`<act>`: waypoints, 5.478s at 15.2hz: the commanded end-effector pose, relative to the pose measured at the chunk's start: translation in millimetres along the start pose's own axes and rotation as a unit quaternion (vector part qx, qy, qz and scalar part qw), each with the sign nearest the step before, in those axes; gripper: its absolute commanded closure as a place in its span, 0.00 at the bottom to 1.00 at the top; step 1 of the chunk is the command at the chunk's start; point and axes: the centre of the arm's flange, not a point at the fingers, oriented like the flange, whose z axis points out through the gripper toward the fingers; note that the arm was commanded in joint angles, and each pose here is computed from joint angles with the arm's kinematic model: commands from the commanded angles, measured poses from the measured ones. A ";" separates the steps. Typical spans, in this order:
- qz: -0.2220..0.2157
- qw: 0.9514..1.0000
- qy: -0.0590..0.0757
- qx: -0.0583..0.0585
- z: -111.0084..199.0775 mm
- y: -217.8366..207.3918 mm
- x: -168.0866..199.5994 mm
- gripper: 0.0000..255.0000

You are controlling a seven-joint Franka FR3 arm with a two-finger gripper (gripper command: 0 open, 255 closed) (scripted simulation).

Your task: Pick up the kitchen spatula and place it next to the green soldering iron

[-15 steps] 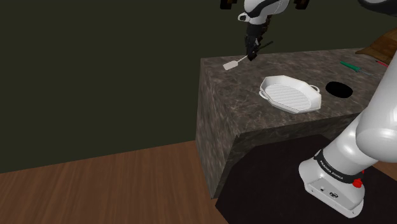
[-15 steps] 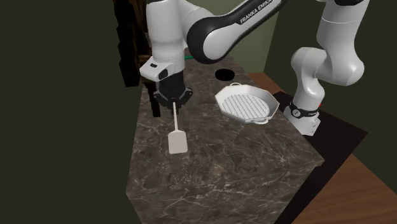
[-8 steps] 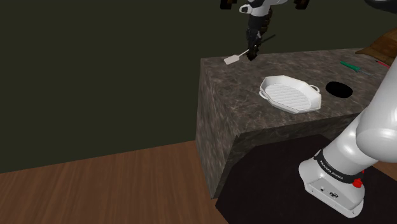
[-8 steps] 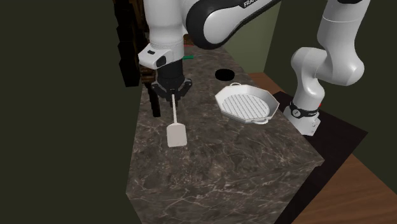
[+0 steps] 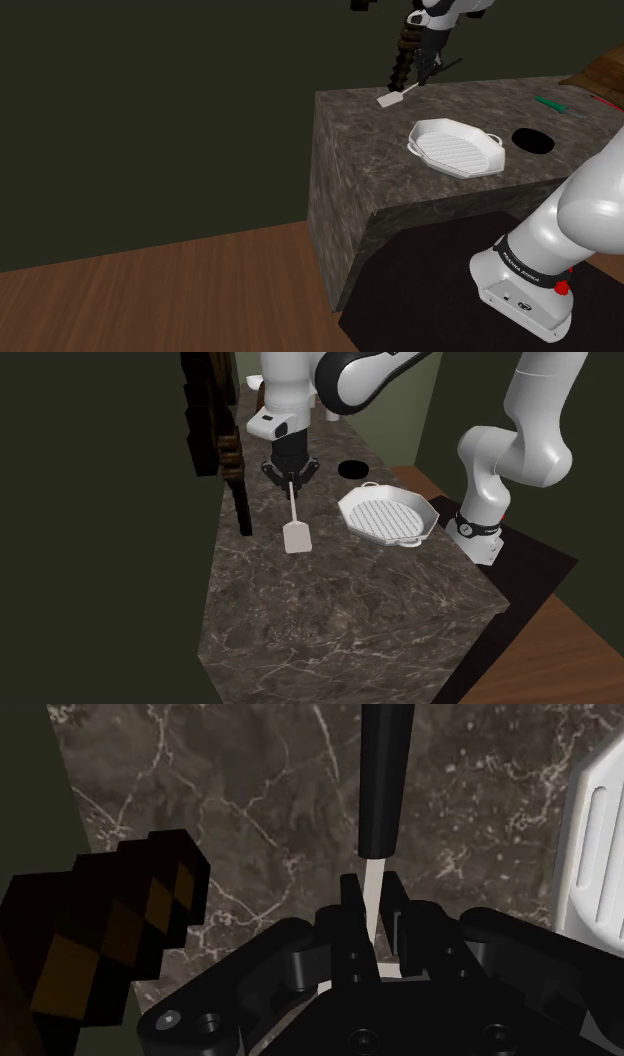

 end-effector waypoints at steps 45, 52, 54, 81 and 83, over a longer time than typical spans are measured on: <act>-0.001 1.000 0.000 0.000 31.1 -323.0 -512.5 1.00; -0.001 1.000 0.000 0.000 63.8 -333.1 -526.4 1.00; -0.001 1.000 0.000 0.000 74.3 -333.1 -525.7 1.00; -0.001 1.000 0.000 0.000 71.0 -333.2 -522.6 0.00; -0.001 1.000 0.000 0.000 71.0 -333.2 -522.6 0.00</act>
